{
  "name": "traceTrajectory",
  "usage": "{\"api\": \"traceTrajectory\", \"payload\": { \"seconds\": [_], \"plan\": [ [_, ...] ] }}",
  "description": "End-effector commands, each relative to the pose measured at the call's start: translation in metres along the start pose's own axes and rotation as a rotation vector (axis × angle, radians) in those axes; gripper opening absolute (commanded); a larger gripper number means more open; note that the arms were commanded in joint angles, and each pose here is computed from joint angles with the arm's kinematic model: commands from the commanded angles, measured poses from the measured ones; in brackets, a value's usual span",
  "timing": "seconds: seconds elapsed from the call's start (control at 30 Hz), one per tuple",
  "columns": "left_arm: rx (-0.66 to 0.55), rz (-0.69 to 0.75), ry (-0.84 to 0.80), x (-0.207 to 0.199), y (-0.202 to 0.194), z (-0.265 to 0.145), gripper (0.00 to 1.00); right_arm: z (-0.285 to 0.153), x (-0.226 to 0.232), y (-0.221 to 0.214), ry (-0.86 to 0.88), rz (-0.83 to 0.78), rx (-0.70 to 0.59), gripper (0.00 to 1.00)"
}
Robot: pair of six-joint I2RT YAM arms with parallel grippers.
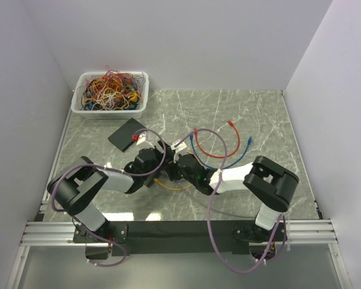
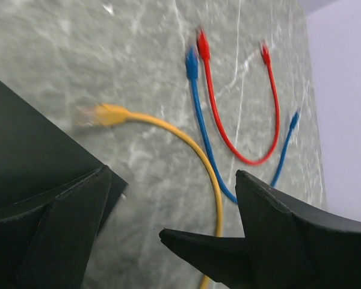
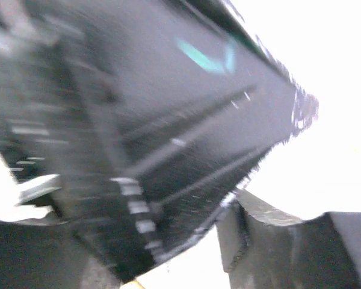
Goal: Insert the plug into the switch port
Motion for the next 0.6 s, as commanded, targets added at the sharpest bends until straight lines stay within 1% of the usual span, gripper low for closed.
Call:
{"api": "traceTrajectory", "payload": {
  "seconds": [0.0, 0.03, 0.07, 0.1, 0.17, 0.2, 0.27, 0.33, 0.37, 0.43, 0.47, 0.53, 0.57],
  "plan": [
    [0.523, 0.120, 0.268, 0.072, -0.109, -0.063, 0.95, -0.023, 0.037, 0.089, 0.086, 0.078, -0.294, 0.59],
    [0.526, 0.127, 0.284, 0.073, -0.105, -0.064, 0.95, -0.027, 0.035, 0.080, 0.081, 0.069, -0.275, 0.72],
    [0.514, 0.125, 0.293, 0.073, -0.098, -0.062, 0.95, -0.030, 0.036, 0.077, 0.082, 0.077, -0.266, 0.74],
    [0.486, 0.124, 0.275, 0.062, -0.087, -0.057, 0.95, -0.036, 0.037, 0.078, 0.083, 0.084, -0.263, 0.75],
    [0.472, 0.131, 0.311, 0.067, -0.074, -0.057, 0.96, -0.041, 0.035, 0.074, 0.078, 0.102, -0.256, 0.76],
    [0.438, 0.124, 0.294, 0.057, -0.060, -0.053, 0.96, -0.045, 0.033, 0.076, 0.067, 0.107, -0.251, 0.76],
    [0.414, 0.121, 0.330, 0.062, -0.043, -0.054, 0.96, -0.045, 0.030, 0.084, 0.050, 0.109, -0.258, 0.76],
    [0.366, 0.114, 0.311, 0.052, -0.019, -0.053, 0.97, -0.045, 0.029, 0.092, 0.035, 0.111, -0.253, 0.76],
    [0.354, 0.101, 0.338, 0.058, -0.007, -0.058, 0.98, -0.047, 0.025, 0.096, 0.032, 0.126, -0.260, 0.76],
    [0.320, 0.099, 0.341, 0.057, 0.013, -0.059, 0.99, -0.047, 0.024, 0.102, 0.058, 0.154, -0.258, 0.76],
    [0.298, 0.084, 0.360, 0.062, 0.027, -0.063, 0.99, -0.045, 0.017, 0.105, 0.049, 0.180, -0.258, 0.76],
    [0.270, 0.086, 0.362, 0.063, 0.042, -0.066, 0.99, -0.041, 0.018, 0.107, 0.070, 0.194, -0.237, 0.76],
    [0.239, 0.073, 0.364, 0.063, 0.055, -0.068, 0.99, -0.031, 0.011, 0.102, 0.052, 0.200, -0.208, 0.76]
  ]
}}
Point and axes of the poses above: each gripper's point midway between its finger pads, its own z axis out along the fingers, its own x axis along the line the jaws close on, y = z × x, the point moved 1 cm from there along -z, back along the fingers, and after that the axes turned 5 degrees about z, right-handed, at the moved point
